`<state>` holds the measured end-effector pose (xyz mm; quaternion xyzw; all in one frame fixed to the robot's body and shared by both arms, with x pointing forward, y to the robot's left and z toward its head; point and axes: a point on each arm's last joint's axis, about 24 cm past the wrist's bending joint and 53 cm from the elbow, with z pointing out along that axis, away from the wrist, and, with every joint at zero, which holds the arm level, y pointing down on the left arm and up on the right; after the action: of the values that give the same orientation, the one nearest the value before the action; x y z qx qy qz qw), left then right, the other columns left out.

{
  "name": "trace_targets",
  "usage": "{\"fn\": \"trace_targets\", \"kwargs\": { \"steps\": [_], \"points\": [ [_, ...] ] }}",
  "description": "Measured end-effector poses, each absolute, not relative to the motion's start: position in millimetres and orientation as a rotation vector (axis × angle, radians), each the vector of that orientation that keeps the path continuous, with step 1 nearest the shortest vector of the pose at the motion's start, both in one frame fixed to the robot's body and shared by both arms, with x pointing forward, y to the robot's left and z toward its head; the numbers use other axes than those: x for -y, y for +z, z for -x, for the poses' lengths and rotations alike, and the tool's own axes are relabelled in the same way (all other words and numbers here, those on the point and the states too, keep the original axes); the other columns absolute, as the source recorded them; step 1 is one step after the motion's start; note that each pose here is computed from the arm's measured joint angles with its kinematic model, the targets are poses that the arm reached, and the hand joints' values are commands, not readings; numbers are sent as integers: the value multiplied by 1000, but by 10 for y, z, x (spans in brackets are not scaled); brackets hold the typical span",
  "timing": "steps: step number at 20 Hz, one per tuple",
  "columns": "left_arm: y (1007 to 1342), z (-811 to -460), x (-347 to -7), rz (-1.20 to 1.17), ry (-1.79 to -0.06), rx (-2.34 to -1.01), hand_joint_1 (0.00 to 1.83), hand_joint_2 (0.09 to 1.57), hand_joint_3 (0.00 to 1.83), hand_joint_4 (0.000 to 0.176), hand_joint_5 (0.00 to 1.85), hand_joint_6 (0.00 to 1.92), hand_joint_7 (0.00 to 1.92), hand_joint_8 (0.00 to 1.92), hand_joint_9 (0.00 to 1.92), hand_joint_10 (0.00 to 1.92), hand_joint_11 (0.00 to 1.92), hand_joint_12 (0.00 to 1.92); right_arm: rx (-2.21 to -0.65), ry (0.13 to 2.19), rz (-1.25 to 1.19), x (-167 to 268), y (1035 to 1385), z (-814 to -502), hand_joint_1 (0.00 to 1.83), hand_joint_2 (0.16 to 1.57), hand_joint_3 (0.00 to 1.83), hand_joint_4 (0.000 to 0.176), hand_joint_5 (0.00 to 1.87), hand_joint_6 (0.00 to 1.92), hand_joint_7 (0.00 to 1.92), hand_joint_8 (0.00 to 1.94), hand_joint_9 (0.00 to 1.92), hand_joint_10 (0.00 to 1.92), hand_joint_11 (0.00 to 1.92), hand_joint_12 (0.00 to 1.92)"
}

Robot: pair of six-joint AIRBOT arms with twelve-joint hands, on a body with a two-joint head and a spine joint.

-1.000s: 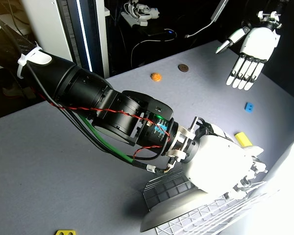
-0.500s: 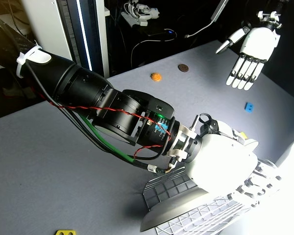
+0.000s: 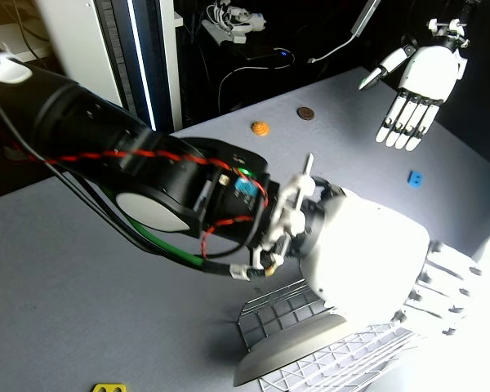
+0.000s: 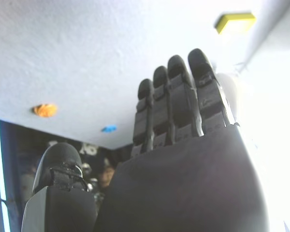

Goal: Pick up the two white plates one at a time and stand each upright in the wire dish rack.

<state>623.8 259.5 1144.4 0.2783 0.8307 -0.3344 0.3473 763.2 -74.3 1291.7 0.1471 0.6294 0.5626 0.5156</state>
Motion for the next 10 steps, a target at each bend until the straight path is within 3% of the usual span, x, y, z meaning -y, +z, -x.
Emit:
{"fn": "trace_targets", "kwargs": {
  "steps": [2,3,4,6,7,10],
  "points": [
    [11483,-6199,-2540,-742,-895,-2139,0,1121,0,0,206,2,245,2,222,2,0,512,-1516,1282,-263,786,12940,-7494,975,1209,0,0,303,61,330,61,278,112,0,891],
    [11518,-6209,-2524,-748,-897,-2124,0,1124,1,0,202,0,234,1,210,1,0,490,-1517,1252,-226,820,12953,-7420,851,1234,8,0,182,16,237,14,215,62,0,773],
    [11546,-6221,-2514,-752,-896,-2111,0,1127,2,0,206,2,237,3,215,4,0,484,-1517,1226,-198,869,12966,-7347,658,1283,21,0,153,4,165,7,143,20,0,511],
    [11620,-6231,-2465,-768,-903,-2078,0,1126,1,0,217,3,259,6,240,7,0,542,-1508,1169,-140,982,13008,-7207,551,1278,2,0,78,1,54,2,43,2,0,160],
    [11663,-6212,-2398,-785,-918,-2054,0,1124,0,0,217,1,258,2,241,4,0,540,-1497,1140,-101,1045,13033,-7122,540,1233,0,0,36,0,12,0,8,0,0,127],
    [11676,-6104,-2245,-835,-960,-2037,0,1126,0,0,208,0,242,1,224,1,0,479,-1488,1024,72,1106,12966,-6840,102,1227,0,0,0,0,0,0,0,0,0,1]
  ]
}}
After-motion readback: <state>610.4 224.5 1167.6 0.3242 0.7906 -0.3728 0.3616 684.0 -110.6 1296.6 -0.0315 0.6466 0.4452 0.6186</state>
